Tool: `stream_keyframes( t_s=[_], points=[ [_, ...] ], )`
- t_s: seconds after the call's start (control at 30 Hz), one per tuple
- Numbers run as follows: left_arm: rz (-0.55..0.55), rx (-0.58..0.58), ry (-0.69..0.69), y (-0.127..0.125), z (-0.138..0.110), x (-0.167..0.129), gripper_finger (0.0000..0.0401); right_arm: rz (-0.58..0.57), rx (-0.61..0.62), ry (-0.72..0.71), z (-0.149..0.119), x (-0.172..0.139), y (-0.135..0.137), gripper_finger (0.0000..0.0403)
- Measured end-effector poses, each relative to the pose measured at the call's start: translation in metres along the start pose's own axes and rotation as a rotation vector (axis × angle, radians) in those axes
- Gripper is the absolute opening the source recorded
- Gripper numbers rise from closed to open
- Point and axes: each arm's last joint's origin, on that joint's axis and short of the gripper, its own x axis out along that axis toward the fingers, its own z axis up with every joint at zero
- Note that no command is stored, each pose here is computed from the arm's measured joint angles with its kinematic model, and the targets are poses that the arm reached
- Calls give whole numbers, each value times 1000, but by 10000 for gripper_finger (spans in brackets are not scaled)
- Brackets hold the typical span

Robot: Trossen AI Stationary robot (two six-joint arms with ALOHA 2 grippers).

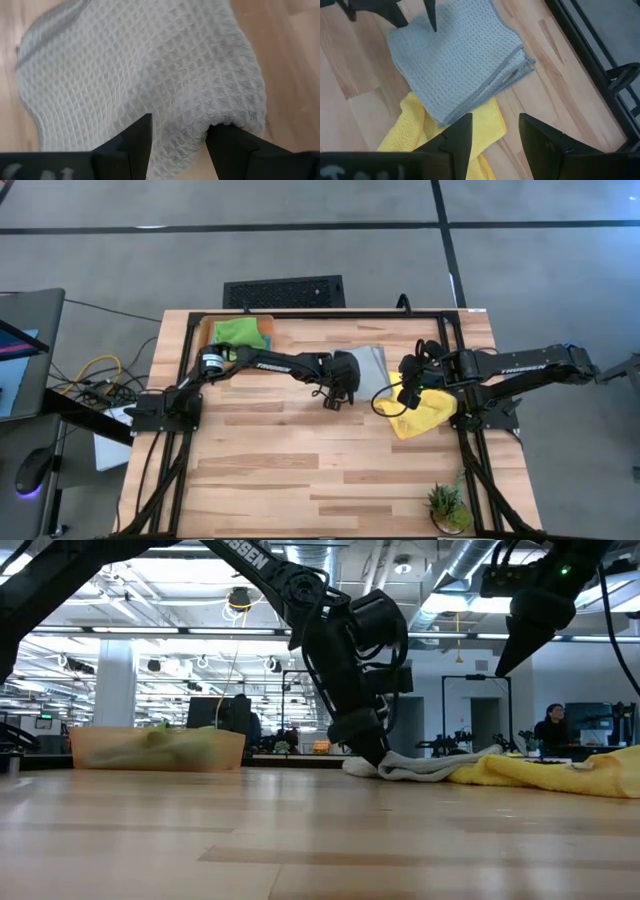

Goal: Fold microfiber towels
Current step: Put the gray microfiber cloth into the orange bin

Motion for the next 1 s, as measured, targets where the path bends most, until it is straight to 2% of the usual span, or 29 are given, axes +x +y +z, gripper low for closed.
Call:
stream_keyframes(
  t_s=[0.27, 0.33, 0.4, 0.53, 0.57, 0.73, 1.0],
  points=[
    [17, -104, -6, 10, -4, 1, 164, 0, 0, 0, 0, 0, 0, 185],
    [11, -88, 7, 10, -5, 1, 150, 0, 0, 0, 0, 0, 0, 185],
    [8, -55, 14, 10, -6, 1, 119, 0, 0, 0, 0, 0, 0, 185],
    [5, -39, 16, 9, -6, 1, 26, 0, 1, 0, 0, 0, 0, 185],
    [5, -43, 17, 9, -6, 1, 16, 0, 0, 0, 0, 0, 0, 185],
    [9, -46, 31, 9, -7, -1, 8, 0, 0, 0, 0, 0, 0, 185],
    [65, -105, 103, 14, -7, -26, 4, 0, 0, 0, 0, 0, 0, 185]
  ],
)
